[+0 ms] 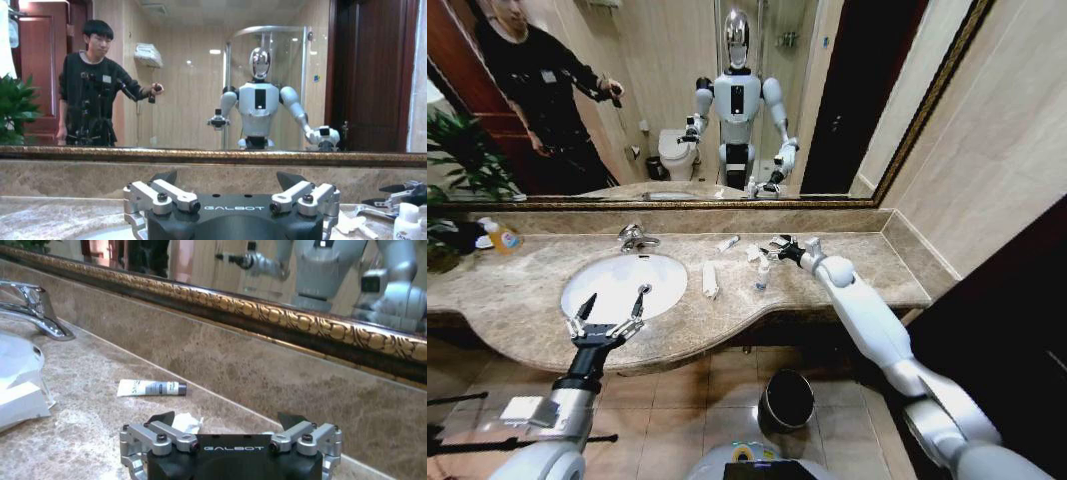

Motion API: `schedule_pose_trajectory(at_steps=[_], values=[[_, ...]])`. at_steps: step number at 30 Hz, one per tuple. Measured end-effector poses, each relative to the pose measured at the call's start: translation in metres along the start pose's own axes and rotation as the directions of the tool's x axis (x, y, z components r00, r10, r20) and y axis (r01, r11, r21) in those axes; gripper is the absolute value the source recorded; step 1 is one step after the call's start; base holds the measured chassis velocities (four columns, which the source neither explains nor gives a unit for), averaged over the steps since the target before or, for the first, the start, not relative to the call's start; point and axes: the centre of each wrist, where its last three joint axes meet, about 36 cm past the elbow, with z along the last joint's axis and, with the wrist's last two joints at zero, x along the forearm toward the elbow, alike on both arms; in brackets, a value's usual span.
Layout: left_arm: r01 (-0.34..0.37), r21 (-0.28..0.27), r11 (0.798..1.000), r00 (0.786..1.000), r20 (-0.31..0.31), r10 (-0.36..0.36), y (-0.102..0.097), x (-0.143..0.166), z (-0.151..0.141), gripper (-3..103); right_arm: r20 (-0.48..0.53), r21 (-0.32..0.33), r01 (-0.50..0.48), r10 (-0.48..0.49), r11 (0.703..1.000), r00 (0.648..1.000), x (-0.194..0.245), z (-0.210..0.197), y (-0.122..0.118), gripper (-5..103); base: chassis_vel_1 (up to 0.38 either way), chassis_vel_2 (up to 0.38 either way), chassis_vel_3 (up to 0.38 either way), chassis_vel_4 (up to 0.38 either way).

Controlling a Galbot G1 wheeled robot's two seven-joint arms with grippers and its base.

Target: Pick up the trash from the sink and place it in the trash bin.

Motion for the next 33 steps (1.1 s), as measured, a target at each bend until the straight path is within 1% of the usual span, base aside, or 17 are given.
schedule_pose_trajectory(at_steps=[3,4,6,7,9,11,14,17,21,33], values=[[0.000,0.000,1.000,1.000,0.000,0.000,0.000,0.000,0.000,100,-0.027,-0.024,0.039,-0.040,0.999,0.999,0.004,-0.003,0.004,100,0.000,0.000,0.000,0.000],[0.000,0.000,1.000,1.000,0.000,0.000,0.000,0.000,0.000,100,-0.027,-0.024,0.039,-0.040,0.999,0.999,0.004,-0.003,0.004,100,0.000,0.000,0.000,0.000],[0.000,0.000,1.000,1.000,0.000,0.000,0.000,0.000,0.000,100,-0.049,-0.053,0.067,-0.070,0.996,0.996,0.002,0.001,0.010,100,0.000,0.000,0.000,0.000],[0.000,0.000,1.000,1.000,0.000,0.000,0.000,0.000,0.000,100,-0.049,-0.053,0.067,-0.070,0.996,0.996,0.002,0.001,0.010,100,0.000,0.000,0.000,0.000],[0.000,0.000,1.000,1.000,0.000,0.000,0.000,0.000,0.000,100,-0.055,-0.082,0.093,-0.098,0.992,0.994,-0.002,0.001,0.015,100,0.000,0.000,0.000,0.000],[0.000,0.000,1.000,1.000,0.000,0.000,0.000,0.000,0.000,100,-0.054,-0.087,0.100,-0.105,0.991,0.993,-0.004,0.000,0.015,100,0.000,0.000,0.000,0.000],[0.000,0.000,1.000,1.000,0.000,0.000,0.000,0.000,0.000,100,-0.044,-0.114,0.124,-0.129,0.986,0.991,-0.017,-0.008,0.020,100,0.000,0.000,0.000,0.000],[0.000,0.000,1.000,1.000,0.000,0.000,0.000,0.000,0.000,100,-0.047,-0.122,0.129,-0.135,0.984,0.990,-0.023,-0.011,0.023,100,0.000,0.000,0.000,0.000],[0.000,0.000,1.000,1.000,0.000,0.000,0.000,0.000,0.000,100,-0.070,-0.116,0.137,-0.145,0.984,0.987,-0.030,-0.006,0.030,100,0.000,0.000,0.000,0.000],[0.000,0.000,1.000,1.000,0.000,0.000,0.000,0.000,0.000,100,-0.104,-0.097,0.107,-0.117,0.990,0.988,-0.052,-0.014,0.049,100,0.000,0.000,0.000,0.000]])
